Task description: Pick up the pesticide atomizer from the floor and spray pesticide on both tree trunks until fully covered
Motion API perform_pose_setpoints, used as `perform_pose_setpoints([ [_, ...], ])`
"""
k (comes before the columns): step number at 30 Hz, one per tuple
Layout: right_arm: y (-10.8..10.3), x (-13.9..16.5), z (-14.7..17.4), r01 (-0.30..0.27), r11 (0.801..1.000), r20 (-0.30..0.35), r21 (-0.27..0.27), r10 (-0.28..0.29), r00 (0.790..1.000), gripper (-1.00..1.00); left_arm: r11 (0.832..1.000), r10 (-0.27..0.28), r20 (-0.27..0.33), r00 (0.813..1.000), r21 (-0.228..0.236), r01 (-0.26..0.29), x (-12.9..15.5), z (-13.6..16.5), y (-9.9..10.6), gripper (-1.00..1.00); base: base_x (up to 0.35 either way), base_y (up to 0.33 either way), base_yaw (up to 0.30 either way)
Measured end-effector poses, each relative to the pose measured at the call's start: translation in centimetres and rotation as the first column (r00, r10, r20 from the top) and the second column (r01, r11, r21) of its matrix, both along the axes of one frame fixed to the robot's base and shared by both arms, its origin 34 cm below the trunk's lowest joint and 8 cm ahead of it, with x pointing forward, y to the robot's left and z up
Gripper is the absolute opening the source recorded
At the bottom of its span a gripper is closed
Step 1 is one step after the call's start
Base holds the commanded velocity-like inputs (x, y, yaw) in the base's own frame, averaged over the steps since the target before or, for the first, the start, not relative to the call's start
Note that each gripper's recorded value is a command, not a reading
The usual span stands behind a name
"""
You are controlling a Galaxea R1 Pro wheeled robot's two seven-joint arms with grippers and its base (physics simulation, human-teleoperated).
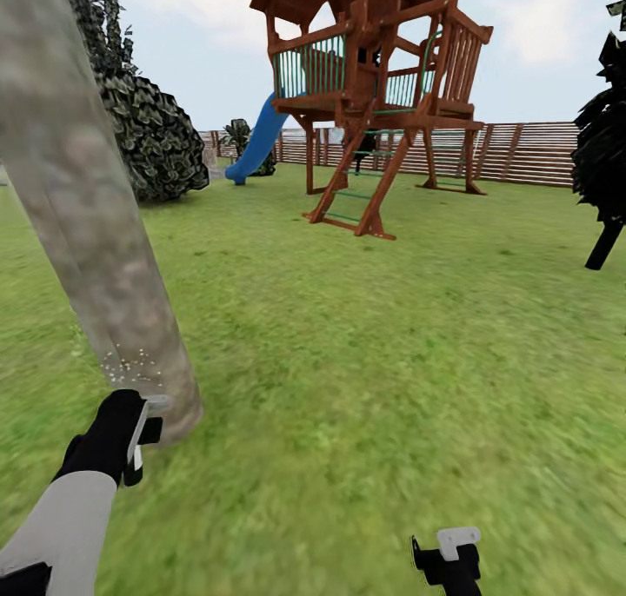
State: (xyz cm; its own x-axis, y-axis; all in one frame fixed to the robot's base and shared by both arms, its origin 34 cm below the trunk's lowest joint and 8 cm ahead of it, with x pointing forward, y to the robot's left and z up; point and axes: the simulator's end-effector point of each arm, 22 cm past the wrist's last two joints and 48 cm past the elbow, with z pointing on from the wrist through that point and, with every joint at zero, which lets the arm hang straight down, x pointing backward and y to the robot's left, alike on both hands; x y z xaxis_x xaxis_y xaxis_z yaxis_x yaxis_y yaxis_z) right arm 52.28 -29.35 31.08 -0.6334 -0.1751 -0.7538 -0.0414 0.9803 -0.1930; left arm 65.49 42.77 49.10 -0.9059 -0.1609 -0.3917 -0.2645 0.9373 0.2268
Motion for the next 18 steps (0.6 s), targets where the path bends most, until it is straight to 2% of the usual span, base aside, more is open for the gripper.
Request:
perform_pose_setpoints([
  [2,0.0,0.0,0.0,0.0,1.0,0.0,0.0,0.0,1.0,1.0,1.0,0.005,0.001,1.0,0.004,-0.005,0.0,0.1,0.4,-1.0,0.105,-0.272,0.0],
  [6,0.0,0.0,0.0,0.0,1.0,0.0,0.0,0.0,1.0,1.0,0.998,0.041,0.007,0.999,0.055,-0.041,-0.6,1.3,4.5,-1.0,0.122,-0.272,0.0],
  [8,0.0,0.0,0.0,0.001,1.0,0.0,0.0,-0.001,1.0,1.0,0.998,0.042,0.006,0.999,0.042,-0.042,-0.7,1.0,4.3,-1.0,0.125,-0.272,0.216],
  [9,0.0,0.0,0.0,0.002,1.0,0.001,0.0,-0.002,1.0,1.0,0.999,0.034,0.005,0.999,0.024,-0.035,-0.5,0.7,3.2,-1.0,0.125,-0.272,0.27],
  [12,0.0,0.0,0.0,0.001,1.0,0.0,0.0,-0.001,1.0,1.0,0.999,0.025,0.006,1.0,0.021,-0.025,-0.3,0.6,2.4,-1.0,0.125,-0.272,0.276],
  [18,0.0,0.0,0.0,0.0,1.0,0.0,0.0,0.0,1.0,1.0,0.998,0.04,0.015,0.999,0.041,-0.041,-0.4,1.2,3.9,-1.0,0.125,-0.272,0.278],
])
